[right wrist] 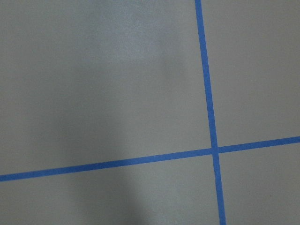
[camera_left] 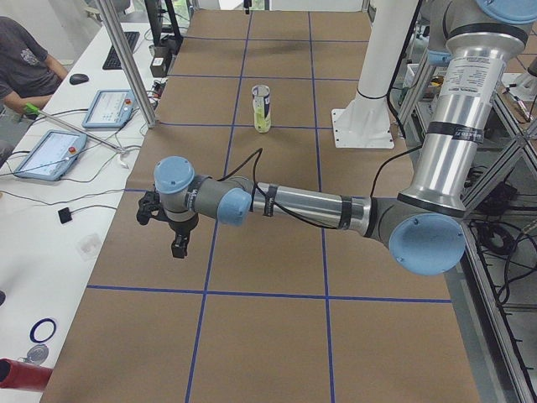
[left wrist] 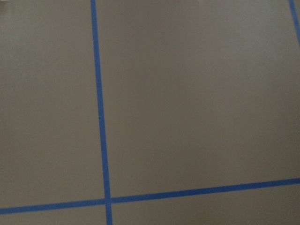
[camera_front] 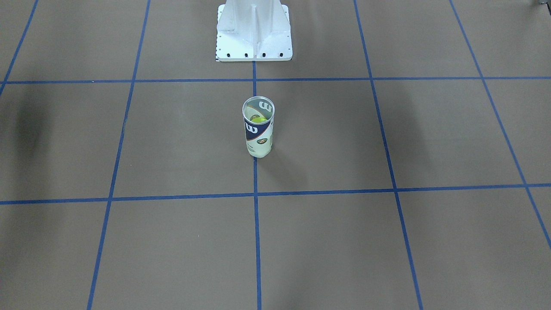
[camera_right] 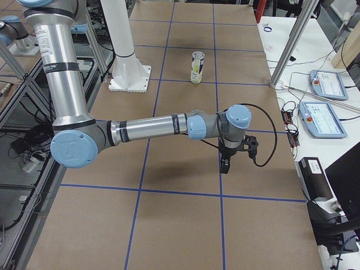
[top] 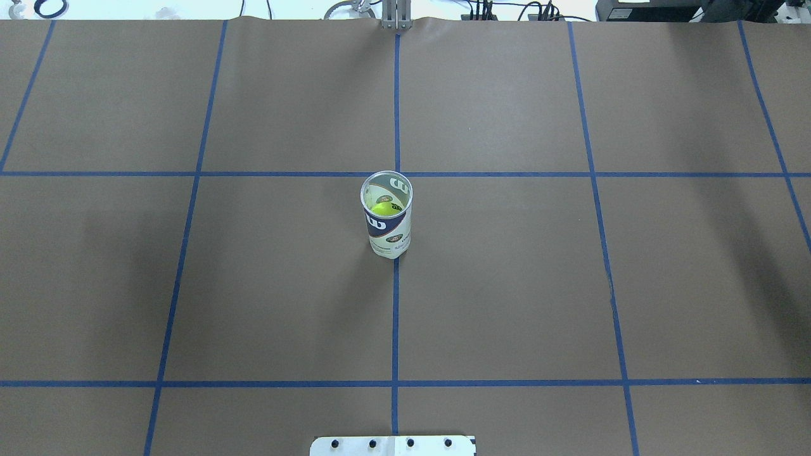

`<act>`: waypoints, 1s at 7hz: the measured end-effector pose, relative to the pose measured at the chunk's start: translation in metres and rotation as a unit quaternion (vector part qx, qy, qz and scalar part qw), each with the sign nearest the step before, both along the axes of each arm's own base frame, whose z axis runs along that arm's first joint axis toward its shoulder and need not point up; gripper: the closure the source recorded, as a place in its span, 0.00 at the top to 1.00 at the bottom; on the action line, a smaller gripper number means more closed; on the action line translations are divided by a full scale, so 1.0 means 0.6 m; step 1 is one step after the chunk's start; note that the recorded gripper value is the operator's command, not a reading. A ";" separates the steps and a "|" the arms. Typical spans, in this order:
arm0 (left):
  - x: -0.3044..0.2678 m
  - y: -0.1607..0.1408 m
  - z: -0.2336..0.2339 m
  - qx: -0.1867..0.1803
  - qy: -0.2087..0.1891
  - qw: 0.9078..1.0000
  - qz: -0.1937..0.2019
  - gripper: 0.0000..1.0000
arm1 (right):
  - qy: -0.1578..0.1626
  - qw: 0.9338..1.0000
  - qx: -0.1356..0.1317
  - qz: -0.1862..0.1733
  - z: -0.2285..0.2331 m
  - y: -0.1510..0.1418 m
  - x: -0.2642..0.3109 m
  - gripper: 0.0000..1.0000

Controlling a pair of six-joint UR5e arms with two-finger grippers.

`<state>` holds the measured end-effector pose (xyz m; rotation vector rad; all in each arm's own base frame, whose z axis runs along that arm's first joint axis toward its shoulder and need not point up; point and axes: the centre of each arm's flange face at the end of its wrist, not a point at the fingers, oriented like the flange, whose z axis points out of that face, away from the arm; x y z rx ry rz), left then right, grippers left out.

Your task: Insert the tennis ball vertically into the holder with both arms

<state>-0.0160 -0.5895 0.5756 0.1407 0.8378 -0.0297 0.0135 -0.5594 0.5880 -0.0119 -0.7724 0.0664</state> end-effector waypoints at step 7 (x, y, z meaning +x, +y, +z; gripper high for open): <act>-0.009 0.044 0.031 -0.054 0.010 0.999 -0.002 0.99 | 0.020 0.998 0.038 -0.044 0.033 0.027 0.028 0.99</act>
